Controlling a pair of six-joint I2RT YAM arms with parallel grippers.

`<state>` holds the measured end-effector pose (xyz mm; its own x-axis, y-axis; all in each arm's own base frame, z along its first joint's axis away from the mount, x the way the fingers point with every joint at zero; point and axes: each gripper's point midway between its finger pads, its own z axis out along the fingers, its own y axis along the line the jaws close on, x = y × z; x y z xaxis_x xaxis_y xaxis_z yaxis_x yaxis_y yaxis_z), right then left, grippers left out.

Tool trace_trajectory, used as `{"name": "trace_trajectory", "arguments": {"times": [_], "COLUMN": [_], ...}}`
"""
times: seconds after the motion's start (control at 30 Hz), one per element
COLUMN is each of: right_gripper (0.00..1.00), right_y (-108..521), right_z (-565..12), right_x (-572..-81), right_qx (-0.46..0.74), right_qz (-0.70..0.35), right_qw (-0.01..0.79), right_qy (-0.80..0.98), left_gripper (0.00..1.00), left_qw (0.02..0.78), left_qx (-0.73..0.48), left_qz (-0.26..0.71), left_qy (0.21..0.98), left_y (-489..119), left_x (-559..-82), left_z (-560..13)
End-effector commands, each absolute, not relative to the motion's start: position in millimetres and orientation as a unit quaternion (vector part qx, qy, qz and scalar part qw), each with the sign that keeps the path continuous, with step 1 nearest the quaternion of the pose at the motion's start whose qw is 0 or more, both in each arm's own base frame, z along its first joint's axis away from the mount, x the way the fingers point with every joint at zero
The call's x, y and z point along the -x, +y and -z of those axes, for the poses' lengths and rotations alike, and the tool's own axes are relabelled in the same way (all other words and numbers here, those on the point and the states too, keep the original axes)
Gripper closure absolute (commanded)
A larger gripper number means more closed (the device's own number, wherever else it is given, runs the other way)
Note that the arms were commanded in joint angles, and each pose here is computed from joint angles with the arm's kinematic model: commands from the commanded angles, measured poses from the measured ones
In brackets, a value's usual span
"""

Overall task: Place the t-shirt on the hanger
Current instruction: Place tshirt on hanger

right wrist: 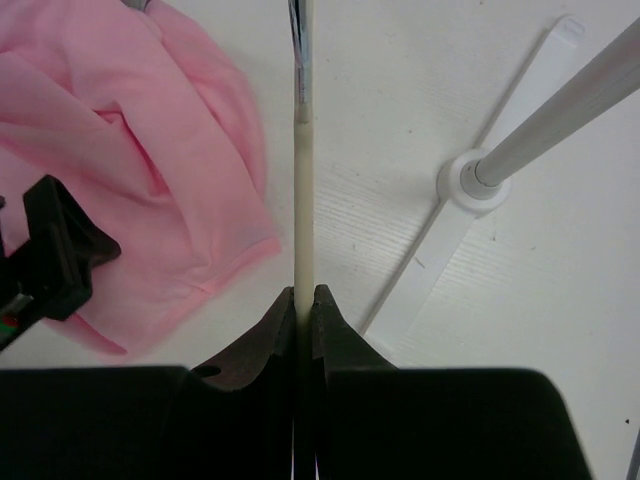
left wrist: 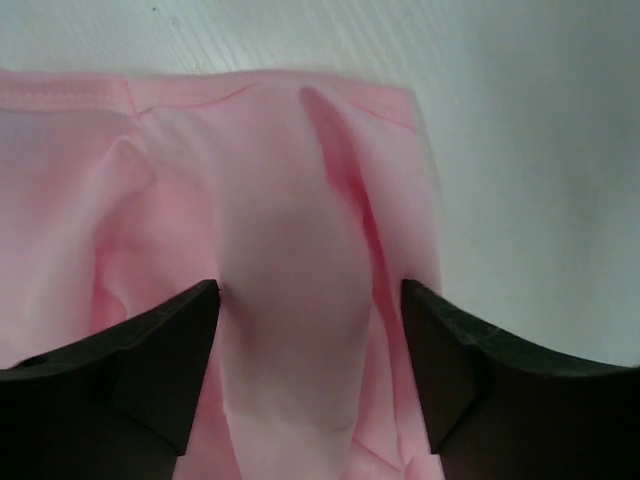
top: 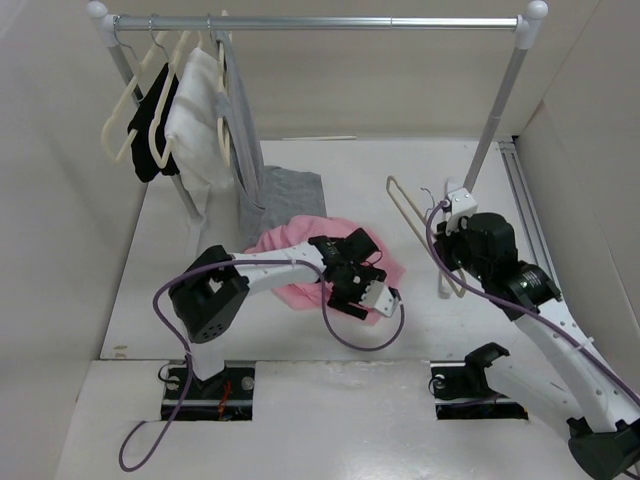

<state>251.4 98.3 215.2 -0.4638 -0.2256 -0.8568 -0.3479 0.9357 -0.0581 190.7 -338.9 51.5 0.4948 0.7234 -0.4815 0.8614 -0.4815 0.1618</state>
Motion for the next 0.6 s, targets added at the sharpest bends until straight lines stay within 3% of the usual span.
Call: {"name": "trace_trajectory", "arguments": {"times": [0.0, 0.03, 0.07, 0.13, 0.17, 0.27, 0.47, 0.57], "right_gripper": [1.00, 1.00, 1.00, 1.00, 1.00, 1.00, 1.00, 1.00], "right_y": [97, 95, 97, 97, 98, 100, 116, 121], "right_z": [-243, -243, -242, -236, -237, -233, -223, -232], "right_x": [-254, -251, -250, -245, -242, -235, -214, -207], "right_qx": [0.151, 0.152, 0.155, 0.160, 0.162, 0.171, 0.225, 0.236], "right_qz": [-0.068, -0.068, -0.073, -0.075, -0.079, -0.092, -0.134, -0.155], "right_qw": [0.524, 0.523, 0.522, 0.508, 0.508, 0.501, 0.462, 0.463], "right_qy": [0.835, 0.836, 0.836, 0.843, 0.842, 0.843, 0.847, 0.840], "left_gripper": [0.36, 0.45, 0.65, 0.92, 1.00, 1.00, 1.00, 1.00], "left_qw": [0.211, 0.208, 0.193, 0.191, 0.183, 0.180, 0.255, 0.254], "left_qx": [-0.845, -0.845, -0.844, -0.838, -0.827, -0.813, -0.730, -0.700], "left_qz": [0.149, 0.150, 0.150, 0.161, 0.165, 0.182, 0.231, 0.228], "left_qy": [0.469, 0.469, 0.477, 0.486, 0.504, 0.523, 0.591, 0.627], "left_y": [-353, -355, -349, -346, -338, -325, -295, -259], "left_x": [-198, -200, -200, -205, -209, -211, -262, -285], "left_z": [-42, -39, -33, -38, -37, -58, -157, -169]}}
